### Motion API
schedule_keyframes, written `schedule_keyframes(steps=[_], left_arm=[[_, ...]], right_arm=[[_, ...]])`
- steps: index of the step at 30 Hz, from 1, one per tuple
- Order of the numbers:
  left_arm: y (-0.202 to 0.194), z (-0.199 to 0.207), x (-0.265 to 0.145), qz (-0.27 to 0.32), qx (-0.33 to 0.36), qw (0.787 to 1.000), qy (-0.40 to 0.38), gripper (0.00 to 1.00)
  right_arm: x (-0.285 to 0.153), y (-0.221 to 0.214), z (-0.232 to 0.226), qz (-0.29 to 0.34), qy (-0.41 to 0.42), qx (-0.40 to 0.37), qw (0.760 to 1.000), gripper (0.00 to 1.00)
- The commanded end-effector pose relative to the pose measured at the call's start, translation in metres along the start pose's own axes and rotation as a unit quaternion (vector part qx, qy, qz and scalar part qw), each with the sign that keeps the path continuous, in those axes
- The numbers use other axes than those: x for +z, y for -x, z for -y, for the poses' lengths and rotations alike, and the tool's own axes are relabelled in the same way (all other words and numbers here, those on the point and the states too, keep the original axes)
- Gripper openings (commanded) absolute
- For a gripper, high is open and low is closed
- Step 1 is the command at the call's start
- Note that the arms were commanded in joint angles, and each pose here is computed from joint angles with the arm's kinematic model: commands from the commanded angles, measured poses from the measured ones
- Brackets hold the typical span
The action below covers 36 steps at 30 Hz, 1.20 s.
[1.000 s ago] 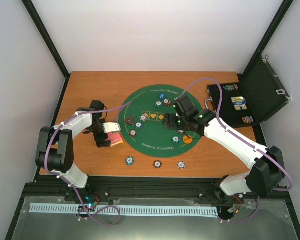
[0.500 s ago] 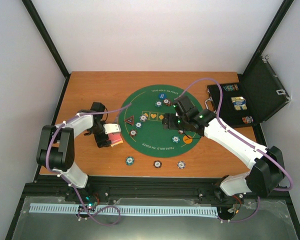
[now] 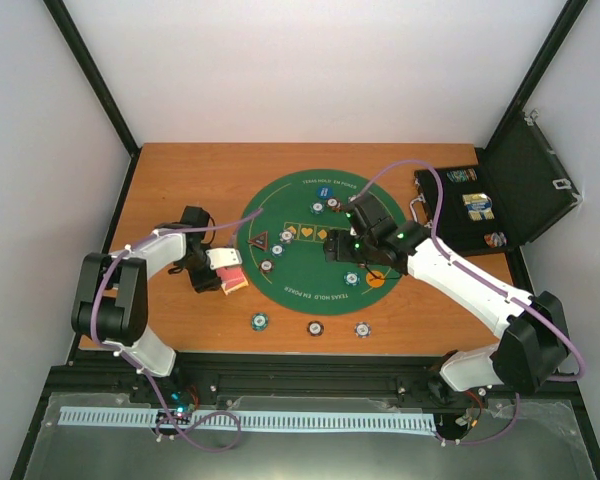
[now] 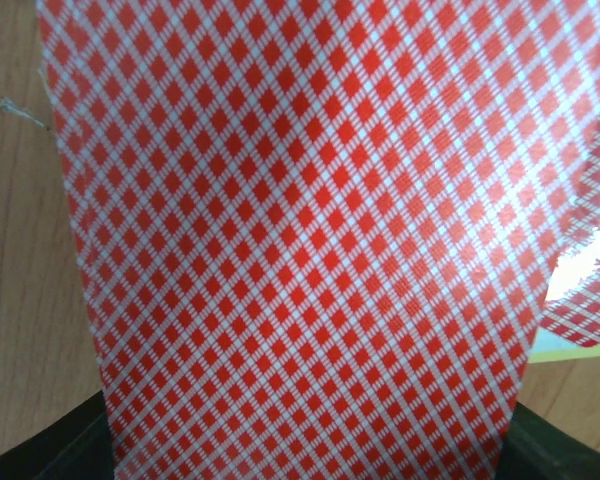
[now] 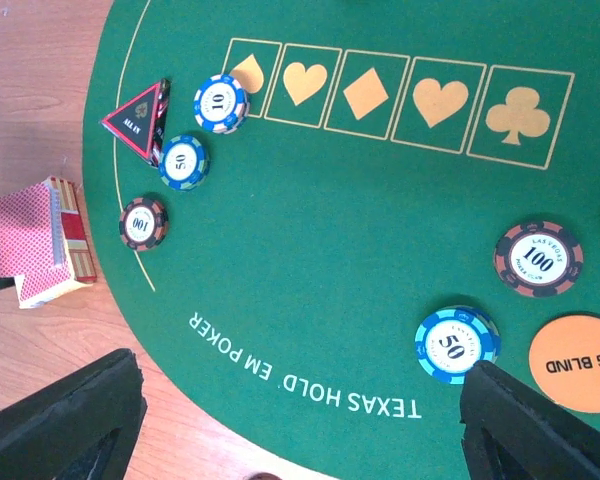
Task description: Distribute texas hold em gaming equipment
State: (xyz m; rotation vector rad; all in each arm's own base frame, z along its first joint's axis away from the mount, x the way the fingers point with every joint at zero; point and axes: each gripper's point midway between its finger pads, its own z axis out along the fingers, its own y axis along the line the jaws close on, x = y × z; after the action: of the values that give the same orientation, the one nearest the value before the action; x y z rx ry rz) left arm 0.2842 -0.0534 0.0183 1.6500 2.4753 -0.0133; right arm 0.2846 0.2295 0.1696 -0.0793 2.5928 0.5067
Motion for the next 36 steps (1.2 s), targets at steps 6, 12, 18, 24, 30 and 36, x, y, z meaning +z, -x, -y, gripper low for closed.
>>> schedule_keyframes(steps=[6, 12, 18, 24, 30, 36], left_arm=[[0.000, 0.000, 0.002, 0.003, 0.017, 1.000, 0.017, 0.46], [-0.002, 0.000, -0.003, 0.000, 0.020, 1.000, 0.023, 0.37], [0.003, -0.006, -0.017, 0.008, 0.019, 0.999, 0.036, 0.30], [0.001, -0.012, -0.026, 0.008, 0.005, 0.999, 0.032, 0.27], [0.010, -0.010, -0.050, 0.040, 0.002, 0.999, 0.026, 0.21], [0.021, 0.001, -0.072, 0.071, 0.004, 0.997, 0.008, 0.11]], right_arm=[[0.009, -0.011, -0.008, -0.012, 0.022, 0.003, 1.000, 0.84], [0.016, -0.017, -0.017, -0.022, 0.029, -0.006, 0.999, 0.84], [0.020, -0.022, -0.025, -0.028, 0.034, -0.013, 0.999, 0.83], [0.021, -0.024, -0.027, -0.029, 0.036, -0.016, 0.999, 0.83], [0.021, -0.025, -0.031, -0.028, 0.048, -0.012, 0.998, 0.83], [0.022, -0.027, -0.053, -0.036, 0.107, -0.002, 0.994, 0.83]])
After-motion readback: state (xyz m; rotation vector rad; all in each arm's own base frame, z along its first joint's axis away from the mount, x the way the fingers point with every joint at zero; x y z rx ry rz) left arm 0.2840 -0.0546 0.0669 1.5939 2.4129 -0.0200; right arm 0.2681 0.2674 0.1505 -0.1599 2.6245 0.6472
